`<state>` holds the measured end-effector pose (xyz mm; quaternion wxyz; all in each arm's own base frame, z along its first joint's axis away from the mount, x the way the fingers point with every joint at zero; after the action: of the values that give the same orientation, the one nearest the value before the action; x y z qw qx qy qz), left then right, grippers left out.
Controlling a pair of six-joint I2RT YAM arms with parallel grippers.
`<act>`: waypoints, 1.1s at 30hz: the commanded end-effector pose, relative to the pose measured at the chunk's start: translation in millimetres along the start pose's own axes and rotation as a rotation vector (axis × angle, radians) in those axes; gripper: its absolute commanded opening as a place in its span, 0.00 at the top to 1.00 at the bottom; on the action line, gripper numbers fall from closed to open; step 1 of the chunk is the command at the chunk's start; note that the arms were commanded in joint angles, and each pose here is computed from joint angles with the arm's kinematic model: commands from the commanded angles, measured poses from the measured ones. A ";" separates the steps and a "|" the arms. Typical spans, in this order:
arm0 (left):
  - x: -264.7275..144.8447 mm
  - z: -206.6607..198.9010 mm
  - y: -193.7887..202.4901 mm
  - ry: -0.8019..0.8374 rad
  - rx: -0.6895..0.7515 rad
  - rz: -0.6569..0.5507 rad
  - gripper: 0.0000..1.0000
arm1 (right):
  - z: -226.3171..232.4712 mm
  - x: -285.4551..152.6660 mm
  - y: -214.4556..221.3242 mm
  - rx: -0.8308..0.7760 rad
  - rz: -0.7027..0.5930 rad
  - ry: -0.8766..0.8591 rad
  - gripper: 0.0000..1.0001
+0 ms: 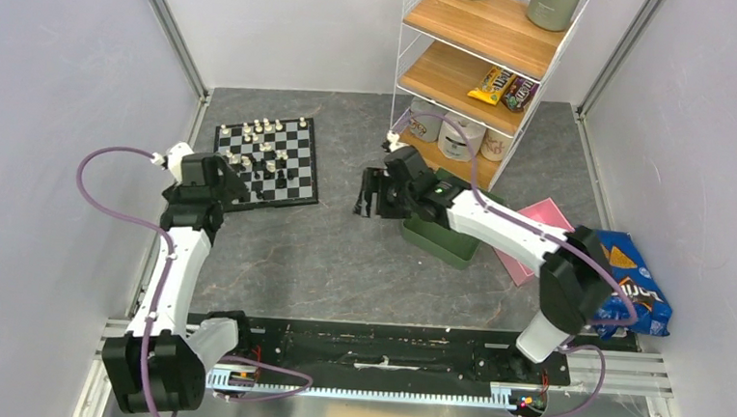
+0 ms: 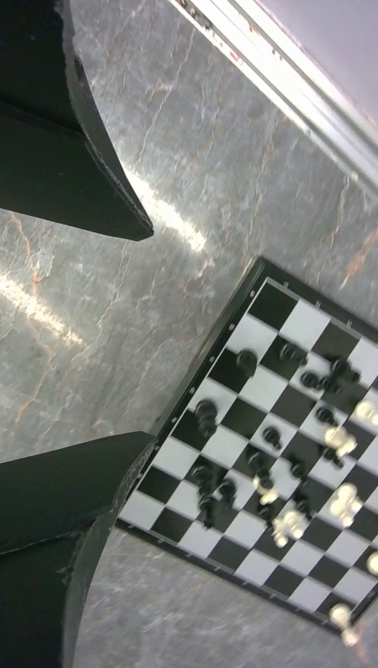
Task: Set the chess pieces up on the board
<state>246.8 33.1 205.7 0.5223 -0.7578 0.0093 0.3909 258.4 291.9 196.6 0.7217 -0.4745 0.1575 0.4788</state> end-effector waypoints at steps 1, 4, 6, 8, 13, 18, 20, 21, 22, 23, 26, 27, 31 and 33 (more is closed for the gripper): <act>6.4 6.4 -19.9 0.022 -0.088 -0.005 0.00 | 32.6 26.1 -19.6 -0.018 -0.009 -0.093 0.23; 19.5 18.0 -25.9 -0.012 -0.128 0.013 0.00 | 40.6 50.0 -26.7 -0.032 0.017 -0.103 0.26; 30.7 26.5 -27.1 -0.052 -0.182 0.040 0.02 | 45.3 68.6 -31.2 -0.039 0.036 -0.104 0.27; 42.6 31.8 -29.1 -0.065 -0.224 0.052 0.04 | 52.0 87.0 -37.7 -0.047 0.054 -0.109 0.28; 72.7 46.8 -37.6 -0.076 -0.273 0.086 0.12 | 56.1 135.7 -47.4 -0.056 0.066 -0.092 0.32; 102.0 49.0 -45.6 -0.036 -0.287 0.105 0.20 | 56.2 173.2 -59.1 -0.043 0.049 -0.094 0.34; 110.3 49.9 -47.1 -0.037 -0.278 0.107 0.22 | 52.2 186.4 -61.5 -0.023 0.057 -0.102 0.35; 114.0 50.5 -47.2 -0.038 -0.279 0.107 0.22 | 48.4 192.6 -62.5 -0.012 0.062 -0.103 0.36; 118.2 50.8 -47.0 -0.036 -0.278 0.104 0.23 | 46.6 196.4 -66.1 0.001 0.055 -0.109 0.36; 122.3 51.1 -46.4 -0.036 -0.278 0.105 0.23 | 41.9 201.7 -67.1 0.015 0.057 -0.108 0.37; 134.6 50.0 -45.4 -0.015 -0.272 0.114 0.30 | 31.8 212.8 -72.6 0.058 0.063 -0.137 0.39; 138.3 49.8 -44.5 -0.016 -0.271 0.121 0.32 | 29.5 215.6 -74.4 0.070 0.062 -0.147 0.40; 154.5 50.2 -36.8 -0.013 -0.270 0.166 0.37 | 19.3 224.6 -81.1 0.099 0.064 -0.168 0.42; 159.9 49.6 -32.1 -0.005 -0.269 0.188 0.39 | 18.6 229.3 -80.2 0.102 0.070 -0.181 0.43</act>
<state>325.8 143.1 122.3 0.3660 -0.8047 0.0220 0.4670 422.8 415.7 86.4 0.7258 -0.4103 0.1611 0.5282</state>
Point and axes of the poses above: each gripper's point midway between its finger pads, its own x axis out along the fingers, its own z axis along the line the jaws close on, y = z × x, the point moved 7 cm from there along -x, back along the fingers, and after that the axes turned 4 degrees about x, right-handed, at the moved point
